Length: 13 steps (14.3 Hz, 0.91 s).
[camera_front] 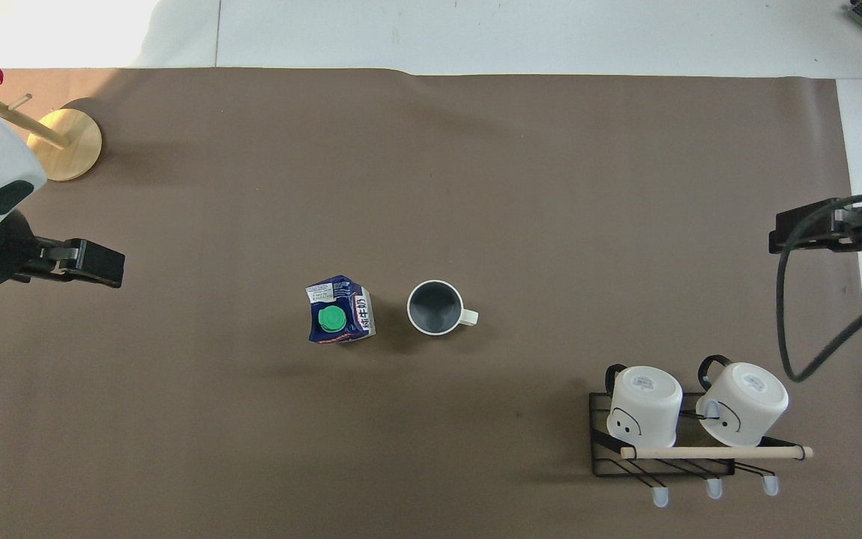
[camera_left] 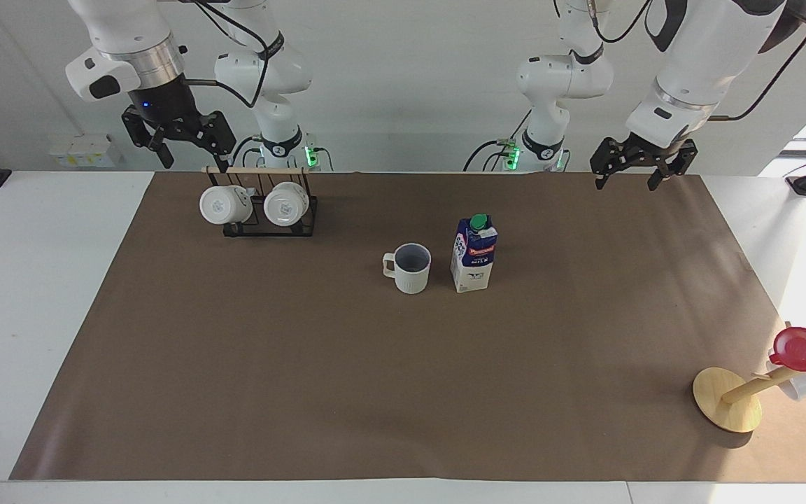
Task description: Place cup and milk on table
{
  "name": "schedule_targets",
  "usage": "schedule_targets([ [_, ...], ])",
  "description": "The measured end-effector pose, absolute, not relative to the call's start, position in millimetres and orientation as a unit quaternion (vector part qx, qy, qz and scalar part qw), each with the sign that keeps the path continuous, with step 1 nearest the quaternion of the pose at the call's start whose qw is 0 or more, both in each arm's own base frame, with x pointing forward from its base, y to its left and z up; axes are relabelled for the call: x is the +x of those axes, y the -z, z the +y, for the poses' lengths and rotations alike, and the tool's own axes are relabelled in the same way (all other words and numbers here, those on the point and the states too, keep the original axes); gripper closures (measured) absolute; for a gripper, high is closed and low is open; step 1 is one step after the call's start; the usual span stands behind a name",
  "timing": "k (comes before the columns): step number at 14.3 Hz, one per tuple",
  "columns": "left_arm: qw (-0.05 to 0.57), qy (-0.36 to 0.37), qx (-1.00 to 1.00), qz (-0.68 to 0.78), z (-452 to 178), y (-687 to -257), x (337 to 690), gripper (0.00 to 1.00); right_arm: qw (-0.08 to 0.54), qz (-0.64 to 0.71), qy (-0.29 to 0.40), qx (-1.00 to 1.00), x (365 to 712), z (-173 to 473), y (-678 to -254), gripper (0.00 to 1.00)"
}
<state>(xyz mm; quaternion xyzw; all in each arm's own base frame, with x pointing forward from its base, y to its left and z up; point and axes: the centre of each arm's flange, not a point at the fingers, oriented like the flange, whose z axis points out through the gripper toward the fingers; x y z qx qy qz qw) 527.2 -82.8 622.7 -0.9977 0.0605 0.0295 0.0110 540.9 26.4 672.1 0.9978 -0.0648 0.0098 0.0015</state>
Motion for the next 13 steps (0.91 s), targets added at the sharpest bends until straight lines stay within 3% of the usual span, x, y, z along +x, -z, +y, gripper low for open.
schedule_targets([
  [5,-0.023,-0.032,-0.998,0.054,-75.9,-623.2,527.9,0.0,0.002,-0.065,-0.01,0.998,540.9,26.4,-672.1,0.0],
  [13,-0.025,-0.03,-0.998,0.054,-76.6,-627.7,524.5,0.0,0.003,-0.037,-0.007,0.999,540.5,22.9,-671.6,0.0],
])
